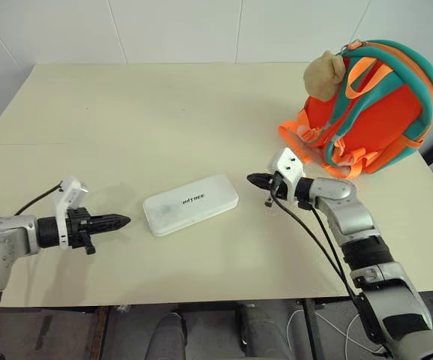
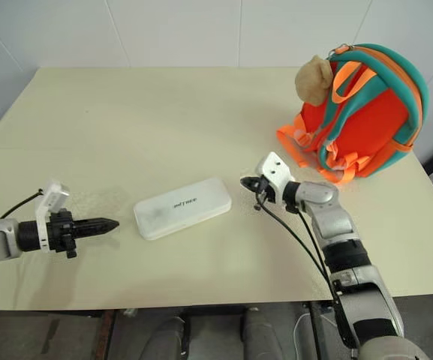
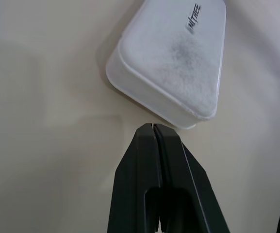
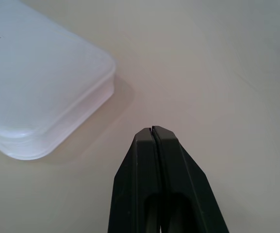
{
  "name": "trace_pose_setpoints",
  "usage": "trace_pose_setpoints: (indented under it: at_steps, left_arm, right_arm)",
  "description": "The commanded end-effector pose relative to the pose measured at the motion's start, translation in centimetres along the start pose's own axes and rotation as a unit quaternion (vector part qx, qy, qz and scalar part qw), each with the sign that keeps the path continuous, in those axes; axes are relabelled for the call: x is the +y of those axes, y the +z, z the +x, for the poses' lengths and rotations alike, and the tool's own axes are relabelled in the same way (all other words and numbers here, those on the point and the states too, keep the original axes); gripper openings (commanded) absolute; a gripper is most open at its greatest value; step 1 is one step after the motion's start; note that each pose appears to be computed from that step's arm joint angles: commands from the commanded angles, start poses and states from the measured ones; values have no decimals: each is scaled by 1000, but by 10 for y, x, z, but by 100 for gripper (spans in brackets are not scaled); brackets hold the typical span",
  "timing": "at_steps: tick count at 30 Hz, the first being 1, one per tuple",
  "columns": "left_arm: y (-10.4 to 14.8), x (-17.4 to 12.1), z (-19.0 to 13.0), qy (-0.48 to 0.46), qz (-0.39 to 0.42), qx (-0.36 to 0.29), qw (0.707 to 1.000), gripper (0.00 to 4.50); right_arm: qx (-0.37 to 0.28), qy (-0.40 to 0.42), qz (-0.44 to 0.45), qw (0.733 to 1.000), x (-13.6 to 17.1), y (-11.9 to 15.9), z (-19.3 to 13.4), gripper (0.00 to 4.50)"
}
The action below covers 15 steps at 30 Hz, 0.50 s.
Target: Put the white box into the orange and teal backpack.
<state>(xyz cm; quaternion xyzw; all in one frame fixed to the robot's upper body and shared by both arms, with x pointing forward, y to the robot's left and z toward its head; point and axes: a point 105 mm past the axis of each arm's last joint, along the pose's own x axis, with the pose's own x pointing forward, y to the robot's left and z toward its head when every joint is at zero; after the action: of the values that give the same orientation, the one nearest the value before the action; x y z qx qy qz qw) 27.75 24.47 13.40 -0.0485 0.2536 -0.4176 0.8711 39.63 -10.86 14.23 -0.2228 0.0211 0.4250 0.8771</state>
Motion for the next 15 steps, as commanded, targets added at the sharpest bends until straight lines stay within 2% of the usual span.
trace_pose_setpoints:
  at_steps: [1, 9, 15]
  left_arm:
    - [2, -2, 6, -8, -4, -14, 1000, 3]
    - [3, 1, 22, -10, 3, -51, 999, 3]
    - [0, 2, 24, -12, 5, -51, 999, 3]
  right_arm:
    - [-12, -12, -15, 1000, -4, 7, 4, 3]
    - [-30, 14, -6, 999, 11, 13, 11, 3]
    - [-53, 63, 3, 997, 31, 23, 10, 3]
